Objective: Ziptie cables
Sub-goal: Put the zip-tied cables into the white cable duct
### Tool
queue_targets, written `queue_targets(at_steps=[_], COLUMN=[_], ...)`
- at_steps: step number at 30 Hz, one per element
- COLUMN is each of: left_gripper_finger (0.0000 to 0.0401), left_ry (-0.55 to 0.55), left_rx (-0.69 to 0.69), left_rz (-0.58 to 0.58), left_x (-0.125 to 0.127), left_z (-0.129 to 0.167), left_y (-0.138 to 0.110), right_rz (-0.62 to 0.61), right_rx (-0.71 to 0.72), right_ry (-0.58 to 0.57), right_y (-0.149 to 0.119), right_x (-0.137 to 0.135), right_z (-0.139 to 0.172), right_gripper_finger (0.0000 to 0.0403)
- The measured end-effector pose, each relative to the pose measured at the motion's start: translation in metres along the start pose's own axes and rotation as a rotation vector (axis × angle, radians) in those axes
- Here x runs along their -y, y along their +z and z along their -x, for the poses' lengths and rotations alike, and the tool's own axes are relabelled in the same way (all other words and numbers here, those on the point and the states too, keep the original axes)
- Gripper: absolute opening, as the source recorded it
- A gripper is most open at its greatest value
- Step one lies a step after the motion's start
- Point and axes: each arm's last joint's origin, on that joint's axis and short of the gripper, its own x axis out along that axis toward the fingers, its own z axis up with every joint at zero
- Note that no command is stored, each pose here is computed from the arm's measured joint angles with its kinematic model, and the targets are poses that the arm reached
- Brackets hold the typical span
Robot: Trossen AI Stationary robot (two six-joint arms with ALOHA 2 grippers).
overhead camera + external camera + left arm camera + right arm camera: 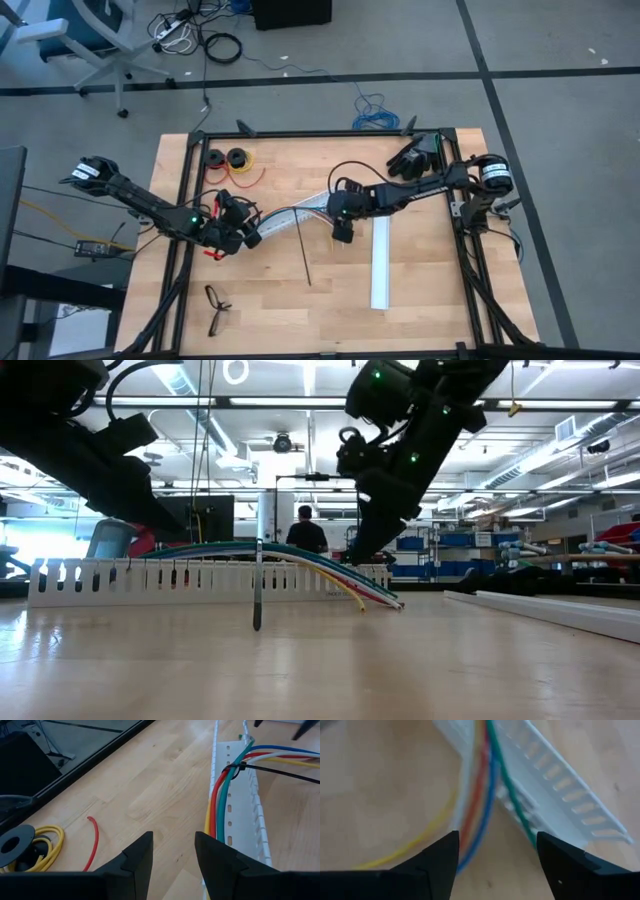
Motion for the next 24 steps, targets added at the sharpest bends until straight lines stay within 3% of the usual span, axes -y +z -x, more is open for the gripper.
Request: queue_targets(at_steps=[13, 17, 24], left_gripper_finger=[0.0156, 0.0156, 0.0156], left_ry=[0.002, 0.001, 0.002], left_rx=[-0.002, -0.001, -0.001], left_rz=[-0.003, -0.002, -0.003], left_x=[0.0, 0.0, 0.0], left_z=[0.0, 0.0, 0.0], left_y=[0.0, 0.0, 0.0], right_rz=[-0.073, -0.112, -0.149], right_rx=[0.01, -0.02, -0.009], right_ry=[0.168, 0.273, 0.293], right_y=[-0.008, -0.011, -0.009], right_x=[0.01, 0.006, 0.004], right_z=[-0.021, -0.03, -0.035], right_gripper_finger=[0.0245, 0.0244, 0.0237])
